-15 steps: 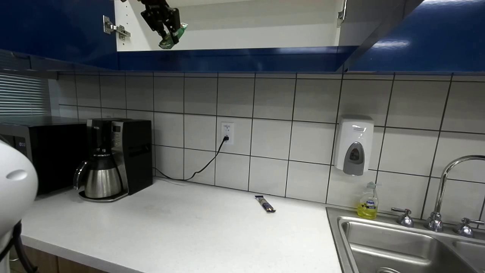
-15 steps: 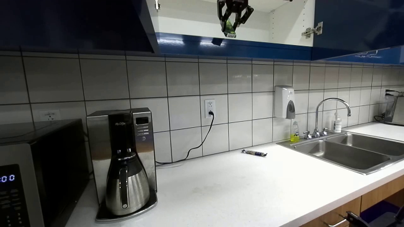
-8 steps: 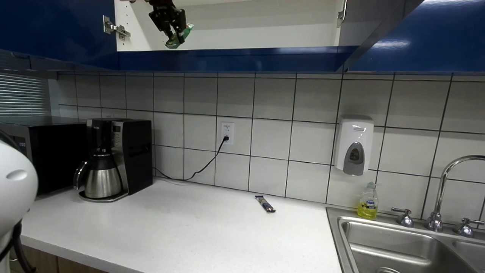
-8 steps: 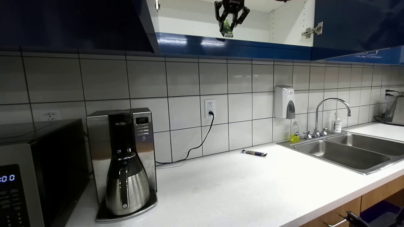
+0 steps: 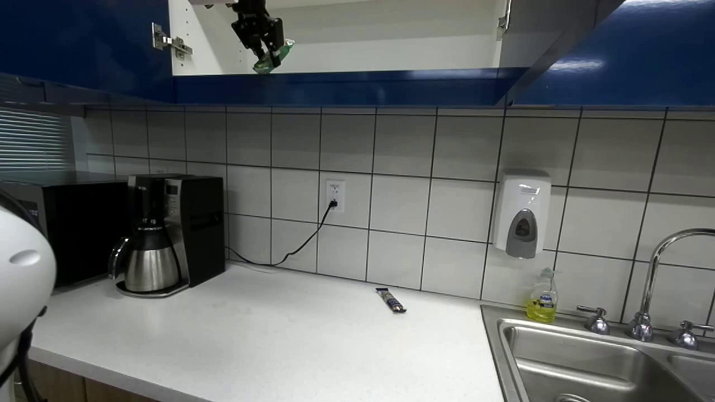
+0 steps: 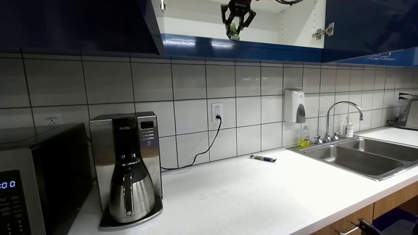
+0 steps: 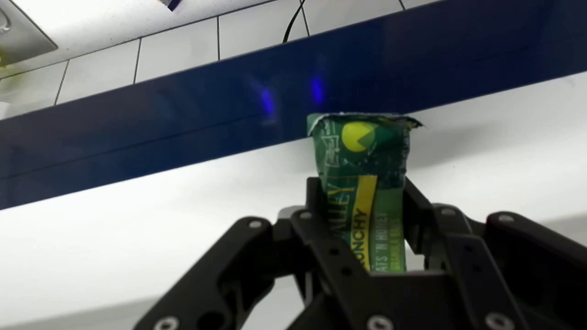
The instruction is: Put the green packet in the open upper cabinet.
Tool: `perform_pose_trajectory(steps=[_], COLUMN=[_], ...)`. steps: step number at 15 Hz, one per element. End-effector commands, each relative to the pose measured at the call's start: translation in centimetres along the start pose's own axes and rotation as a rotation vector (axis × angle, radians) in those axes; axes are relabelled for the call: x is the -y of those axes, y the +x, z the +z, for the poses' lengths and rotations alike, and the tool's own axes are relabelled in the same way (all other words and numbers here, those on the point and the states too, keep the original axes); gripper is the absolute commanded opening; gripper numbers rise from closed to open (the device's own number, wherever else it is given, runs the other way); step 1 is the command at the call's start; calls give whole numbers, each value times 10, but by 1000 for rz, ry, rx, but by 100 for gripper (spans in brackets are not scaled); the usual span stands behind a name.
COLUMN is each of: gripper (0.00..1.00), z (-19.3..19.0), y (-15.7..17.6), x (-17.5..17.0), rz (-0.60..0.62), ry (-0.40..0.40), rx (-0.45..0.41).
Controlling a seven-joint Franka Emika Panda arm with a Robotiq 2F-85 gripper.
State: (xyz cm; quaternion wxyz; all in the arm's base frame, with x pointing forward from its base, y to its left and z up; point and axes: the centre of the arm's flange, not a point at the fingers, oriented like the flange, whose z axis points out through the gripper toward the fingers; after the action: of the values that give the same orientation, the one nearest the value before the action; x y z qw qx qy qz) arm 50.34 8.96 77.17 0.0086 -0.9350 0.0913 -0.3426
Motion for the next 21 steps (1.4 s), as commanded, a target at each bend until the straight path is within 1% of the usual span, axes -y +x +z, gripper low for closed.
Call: perform_pose_trajectory(steps=[1,5,6,7,8,12,13,14,21], gripper=[16,16,29,66,67,96,99,100,100], z=[-2,3,5,7,9,17,18,18,5], y=[21,30,32,34,36,40,40,38,14], x=[2,-1,-2,-3,-4,-8,-9,-10,-13], rz=[30,41,46,50,54,69,72,71,57], ry=[-22,-28,-32,-38,-43,-54,-51,-47,-24], rx=[11,21,23,26,26,21,21,22,10])
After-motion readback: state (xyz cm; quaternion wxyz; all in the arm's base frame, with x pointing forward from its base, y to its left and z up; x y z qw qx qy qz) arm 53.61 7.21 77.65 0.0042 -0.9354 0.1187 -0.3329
